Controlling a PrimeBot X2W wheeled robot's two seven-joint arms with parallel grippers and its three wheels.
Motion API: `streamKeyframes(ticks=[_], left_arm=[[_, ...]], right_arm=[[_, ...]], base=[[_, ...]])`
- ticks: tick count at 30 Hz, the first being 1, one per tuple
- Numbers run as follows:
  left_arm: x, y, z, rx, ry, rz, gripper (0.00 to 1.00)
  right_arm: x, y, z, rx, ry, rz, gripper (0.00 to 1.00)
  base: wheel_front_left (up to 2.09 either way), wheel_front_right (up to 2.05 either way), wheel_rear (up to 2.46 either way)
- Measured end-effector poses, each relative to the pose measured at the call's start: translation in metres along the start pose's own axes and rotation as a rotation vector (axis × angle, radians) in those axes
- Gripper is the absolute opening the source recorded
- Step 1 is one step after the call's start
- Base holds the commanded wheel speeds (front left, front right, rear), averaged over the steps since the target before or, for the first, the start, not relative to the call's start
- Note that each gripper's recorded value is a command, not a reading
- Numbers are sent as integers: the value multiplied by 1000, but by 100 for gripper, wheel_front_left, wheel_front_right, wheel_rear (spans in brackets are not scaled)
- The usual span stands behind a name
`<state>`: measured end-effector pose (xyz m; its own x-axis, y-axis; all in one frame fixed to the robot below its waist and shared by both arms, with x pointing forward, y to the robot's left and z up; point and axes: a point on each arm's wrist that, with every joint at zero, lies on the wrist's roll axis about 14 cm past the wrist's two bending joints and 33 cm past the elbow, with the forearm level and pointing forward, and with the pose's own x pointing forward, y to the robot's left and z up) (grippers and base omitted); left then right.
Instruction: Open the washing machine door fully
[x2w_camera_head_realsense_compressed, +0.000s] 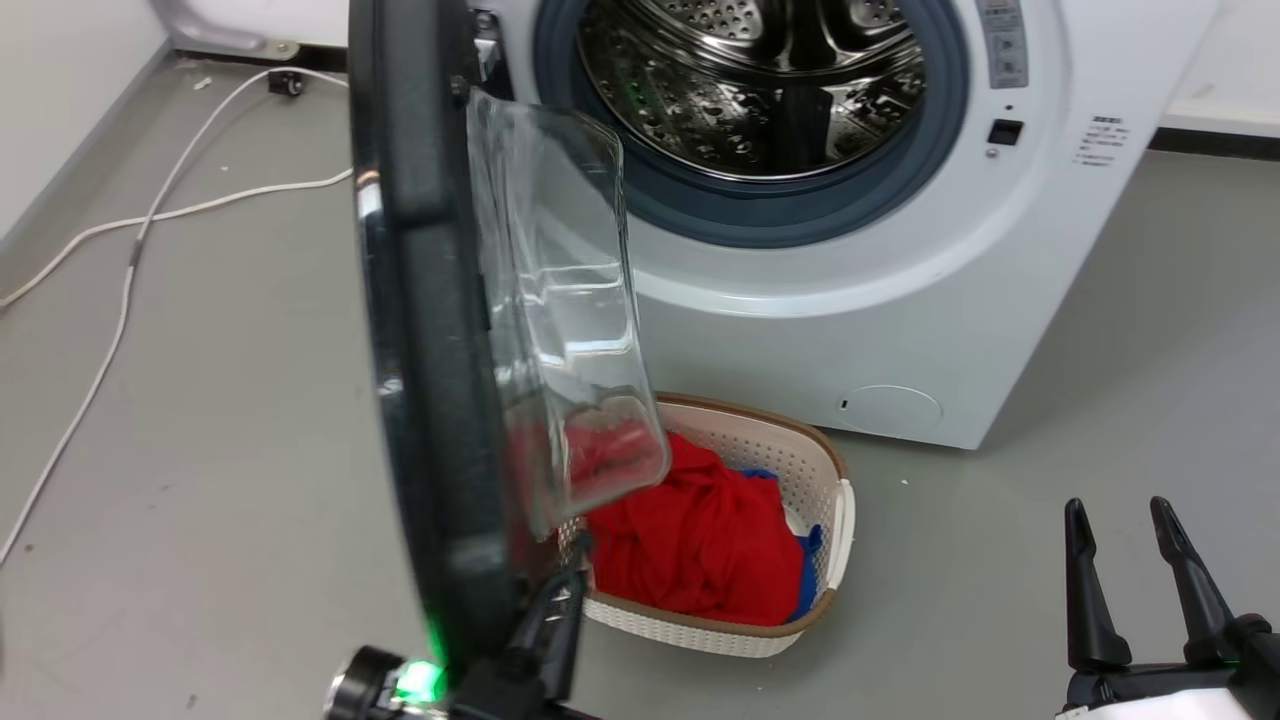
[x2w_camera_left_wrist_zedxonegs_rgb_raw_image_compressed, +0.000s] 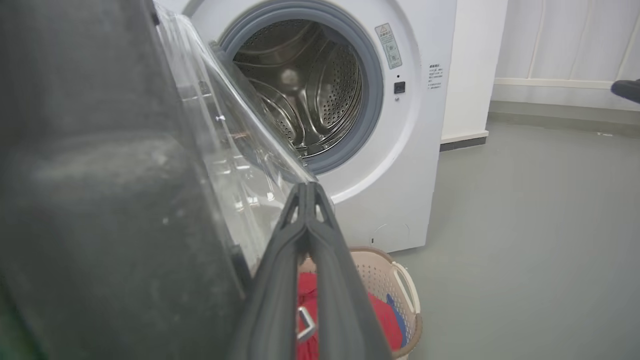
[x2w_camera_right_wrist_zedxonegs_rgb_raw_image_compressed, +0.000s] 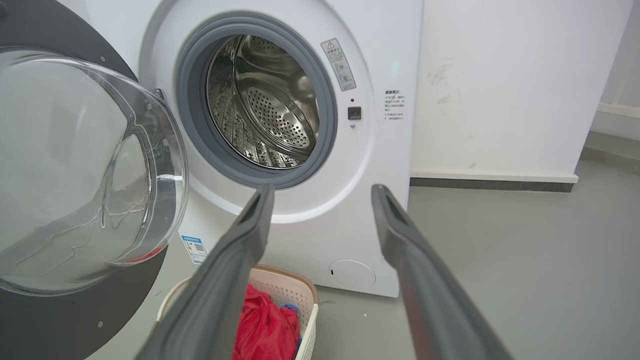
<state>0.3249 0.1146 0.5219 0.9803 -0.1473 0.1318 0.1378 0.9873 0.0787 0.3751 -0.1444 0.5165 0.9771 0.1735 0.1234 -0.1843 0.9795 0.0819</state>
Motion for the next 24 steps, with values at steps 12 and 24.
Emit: streamKeyframes(ticks=[12, 24], left_arm=[[-34, 96, -13, 83, 70, 300, 0], [-57, 169, -15, 166, 114, 497, 0]], right_arm=[[11, 18, -6, 12, 12, 60, 100], [16, 17, -13, 11, 28, 59, 100]], base=[[0, 0, 0], [0, 0, 0]])
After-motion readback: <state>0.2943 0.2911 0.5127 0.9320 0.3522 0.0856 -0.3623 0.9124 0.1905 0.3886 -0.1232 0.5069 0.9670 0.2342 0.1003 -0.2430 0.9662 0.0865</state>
